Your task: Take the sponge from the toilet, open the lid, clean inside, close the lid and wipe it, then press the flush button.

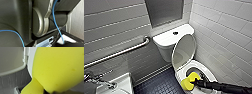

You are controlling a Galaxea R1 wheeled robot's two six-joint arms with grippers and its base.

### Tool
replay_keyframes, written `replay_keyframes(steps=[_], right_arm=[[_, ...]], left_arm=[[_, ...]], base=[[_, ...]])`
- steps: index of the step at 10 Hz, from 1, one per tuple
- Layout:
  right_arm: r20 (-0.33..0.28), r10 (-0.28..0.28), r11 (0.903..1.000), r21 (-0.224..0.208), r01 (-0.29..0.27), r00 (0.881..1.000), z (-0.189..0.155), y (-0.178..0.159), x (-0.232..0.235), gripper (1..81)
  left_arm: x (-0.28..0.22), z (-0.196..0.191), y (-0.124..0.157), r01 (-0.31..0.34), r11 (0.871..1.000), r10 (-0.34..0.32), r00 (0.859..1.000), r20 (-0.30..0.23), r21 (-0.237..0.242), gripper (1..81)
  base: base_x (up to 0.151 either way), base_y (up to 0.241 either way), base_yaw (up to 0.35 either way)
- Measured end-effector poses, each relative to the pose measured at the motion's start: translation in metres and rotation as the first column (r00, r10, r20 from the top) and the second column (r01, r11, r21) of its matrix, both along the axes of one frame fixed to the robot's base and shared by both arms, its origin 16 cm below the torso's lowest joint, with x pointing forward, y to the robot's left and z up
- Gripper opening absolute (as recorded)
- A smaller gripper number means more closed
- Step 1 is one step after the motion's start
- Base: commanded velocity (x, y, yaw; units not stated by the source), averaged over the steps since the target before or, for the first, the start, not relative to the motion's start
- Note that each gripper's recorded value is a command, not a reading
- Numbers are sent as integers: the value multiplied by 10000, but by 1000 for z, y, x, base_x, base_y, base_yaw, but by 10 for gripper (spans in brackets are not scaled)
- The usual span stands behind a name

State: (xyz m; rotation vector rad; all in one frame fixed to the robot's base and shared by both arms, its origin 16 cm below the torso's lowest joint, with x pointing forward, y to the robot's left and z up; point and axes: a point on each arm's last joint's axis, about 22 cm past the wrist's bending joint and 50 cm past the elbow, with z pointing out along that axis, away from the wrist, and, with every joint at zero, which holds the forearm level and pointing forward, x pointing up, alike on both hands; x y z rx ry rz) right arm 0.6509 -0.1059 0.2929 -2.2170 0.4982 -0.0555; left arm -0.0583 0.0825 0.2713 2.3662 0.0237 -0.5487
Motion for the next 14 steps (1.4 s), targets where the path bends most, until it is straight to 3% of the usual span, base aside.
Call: replay_keyframes(steps=[3, 7, 12, 14], right_arm=[[-391, -38, 10000, -60, 36, 9992, 4, -32, -34, 10], [-828, -468, 9973, -606, 418, 9955, 2, -94, -75, 10], [-1677, -575, 9910, -1290, 359, 9842, 20, -167, -141, 10], [-1776, -519, 9932, -1119, 322, 9827, 39, -170, -157, 10]], left_arm=[[0, 0, 0, 0, 10000, 0, 10000, 3, -9, 811], [5, 7, -11, -138, 9996, 139, 9999, 40, -263, 811], [4, 6, -4, -61, 9998, 63, 10000, 70, -202, 811], [4, 6, -4, -60, 9998, 61, 9999, 85, -208, 811]], base=[[0, 0, 0], [0, 0, 0], [0, 0, 0], [0, 0, 0]])
